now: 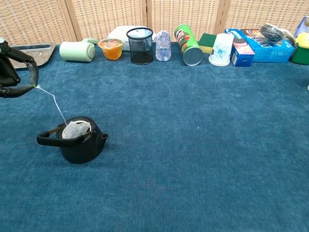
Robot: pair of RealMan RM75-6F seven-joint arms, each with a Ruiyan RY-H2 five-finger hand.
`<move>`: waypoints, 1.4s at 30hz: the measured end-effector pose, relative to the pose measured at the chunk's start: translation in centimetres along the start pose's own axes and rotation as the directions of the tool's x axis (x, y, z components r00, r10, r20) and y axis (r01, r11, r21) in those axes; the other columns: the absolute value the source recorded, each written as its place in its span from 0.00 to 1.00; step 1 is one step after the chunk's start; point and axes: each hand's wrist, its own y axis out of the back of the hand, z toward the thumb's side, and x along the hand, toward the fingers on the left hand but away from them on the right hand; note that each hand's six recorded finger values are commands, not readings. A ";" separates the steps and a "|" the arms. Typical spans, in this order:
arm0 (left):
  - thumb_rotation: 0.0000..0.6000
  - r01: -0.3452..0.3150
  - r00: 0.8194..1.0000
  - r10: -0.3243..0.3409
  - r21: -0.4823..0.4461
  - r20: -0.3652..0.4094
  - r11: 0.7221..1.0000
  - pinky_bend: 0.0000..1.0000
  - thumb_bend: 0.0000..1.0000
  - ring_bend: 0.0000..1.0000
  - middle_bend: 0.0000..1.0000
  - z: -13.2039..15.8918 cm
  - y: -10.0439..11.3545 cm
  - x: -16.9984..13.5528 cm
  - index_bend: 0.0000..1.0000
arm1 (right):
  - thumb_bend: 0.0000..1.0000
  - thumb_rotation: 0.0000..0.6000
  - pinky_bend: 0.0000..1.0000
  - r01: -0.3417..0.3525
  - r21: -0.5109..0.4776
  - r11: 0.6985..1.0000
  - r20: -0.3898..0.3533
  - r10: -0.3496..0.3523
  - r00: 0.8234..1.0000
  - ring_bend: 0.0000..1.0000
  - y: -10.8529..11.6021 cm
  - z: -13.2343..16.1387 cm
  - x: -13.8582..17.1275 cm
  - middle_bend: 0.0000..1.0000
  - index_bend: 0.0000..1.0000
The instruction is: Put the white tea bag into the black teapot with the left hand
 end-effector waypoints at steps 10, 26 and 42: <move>1.00 0.007 0.995 0.008 0.161 -0.097 0.987 0.95 0.49 1.00 1.00 -2.1 -0.3 -0.5 0.71 | 0.19 1.00 0.14 0.000 0.004 1.000 -0.006 0.000 1.000 0.20 0.0 0.2 0.0 0.26 0.25; 1.00 0.108 0.971 -0.038 0.293 -0.235 0.950 0.92 0.34 1.00 1.00 -4.8 -1.4 -0.3 0.34 | 0.18 1.00 0.14 0.002 0.008 1.000 0.000 -0.002 1.000 0.20 0.2 0.2 0.2 0.26 0.25; 1.00 0.101 0.989 -0.055 0.345 -0.141 0.933 0.91 0.46 1.00 1.00 -2.0 -0.2 -0.8 0.12 | 0.19 1.00 0.14 0.006 0.003 1.000 0.001 -0.006 1.000 0.20 0.3 0.0 0.4 0.26 0.24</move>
